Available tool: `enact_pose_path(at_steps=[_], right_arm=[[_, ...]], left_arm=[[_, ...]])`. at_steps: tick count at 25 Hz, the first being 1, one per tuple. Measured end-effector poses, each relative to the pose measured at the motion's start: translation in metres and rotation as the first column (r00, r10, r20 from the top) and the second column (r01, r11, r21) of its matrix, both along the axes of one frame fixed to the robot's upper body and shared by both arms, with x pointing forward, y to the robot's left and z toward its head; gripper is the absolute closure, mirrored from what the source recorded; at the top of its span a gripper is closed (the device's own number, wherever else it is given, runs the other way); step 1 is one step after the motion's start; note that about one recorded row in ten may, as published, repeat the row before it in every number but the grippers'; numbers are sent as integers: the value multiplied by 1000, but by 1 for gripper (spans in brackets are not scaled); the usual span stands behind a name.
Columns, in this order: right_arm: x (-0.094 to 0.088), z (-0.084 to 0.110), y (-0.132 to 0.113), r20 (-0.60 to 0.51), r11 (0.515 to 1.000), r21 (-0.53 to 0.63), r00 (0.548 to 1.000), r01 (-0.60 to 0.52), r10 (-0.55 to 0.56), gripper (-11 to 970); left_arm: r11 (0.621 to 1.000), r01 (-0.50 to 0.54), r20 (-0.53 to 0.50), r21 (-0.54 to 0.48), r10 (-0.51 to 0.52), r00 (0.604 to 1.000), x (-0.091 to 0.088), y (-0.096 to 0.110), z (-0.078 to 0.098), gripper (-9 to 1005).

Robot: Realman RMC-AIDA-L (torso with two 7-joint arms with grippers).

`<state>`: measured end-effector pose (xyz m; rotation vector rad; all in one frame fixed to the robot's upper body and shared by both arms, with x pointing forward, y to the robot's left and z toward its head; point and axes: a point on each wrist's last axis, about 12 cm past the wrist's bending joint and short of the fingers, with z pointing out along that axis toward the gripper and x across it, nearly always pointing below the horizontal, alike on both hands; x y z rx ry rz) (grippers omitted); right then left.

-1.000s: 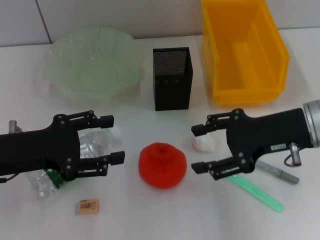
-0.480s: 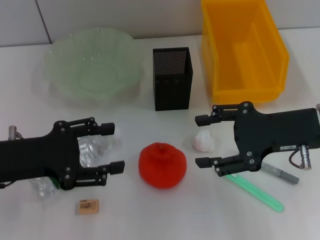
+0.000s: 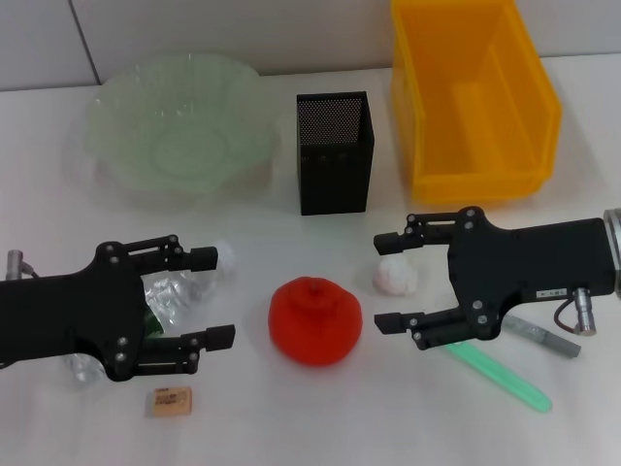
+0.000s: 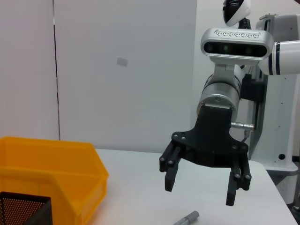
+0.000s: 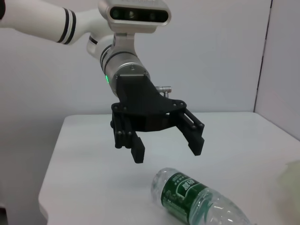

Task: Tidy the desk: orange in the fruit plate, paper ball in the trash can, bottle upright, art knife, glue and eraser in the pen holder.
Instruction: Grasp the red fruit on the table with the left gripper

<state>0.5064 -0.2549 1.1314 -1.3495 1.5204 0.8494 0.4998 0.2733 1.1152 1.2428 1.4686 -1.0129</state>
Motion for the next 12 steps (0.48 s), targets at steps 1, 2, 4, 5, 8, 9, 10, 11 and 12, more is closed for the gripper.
enact_pose_path(at_steps=[1, 2, 4, 5, 8, 9, 10, 11, 12], right_arm=[[0, 0, 1, -3, 1000, 0, 1000, -4, 4, 180], [0, 0, 1, -3, 1000, 0, 1000, -4, 4, 180], [1, -1, 1, -5, 1000, 0, 1000, -4, 4, 180], [1, -1, 2, -8, 1000, 1, 1000, -3, 3, 180], [2, -3, 2, -16, 1000, 5, 1000, -2, 2, 180], [2, -3, 2, -20, 1000, 7, 1000, 0, 0, 180], [2, -4, 2, -23, 1000, 9, 1000, 1, -1, 180], [2, -4, 2, -26, 1000, 11, 1000, 3, -3, 180], [2, -5, 2, -28, 1000, 11, 1000, 4, -4, 180]], left_arm=[[1000, 3, 1, 0, -3, 1000, 0, -1, 0, 229], [1000, 3, 1, 0, -3, 1000, 0, -1, 0, 230], [1000, 8, 4, 2, -9, 1000, 0, -2, 1, 231], [1000, 8, 4, 2, -9, 1000, 0, -2, 1, 231], [1000, 11, 11, 4, -11, 1000, 1, -2, 2, 233], [1000, 11, 11, 4, -11, 1000, 1, -2, 2, 234], [1000, 11, 11, 4, -11, 1000, 1, -2, 2, 234], [1000, 11, 11, 4, -11, 1000, 1, -2, 2, 235], [1000, 15, 17, 8, -15, 1000, 2, -3, 4, 236]])
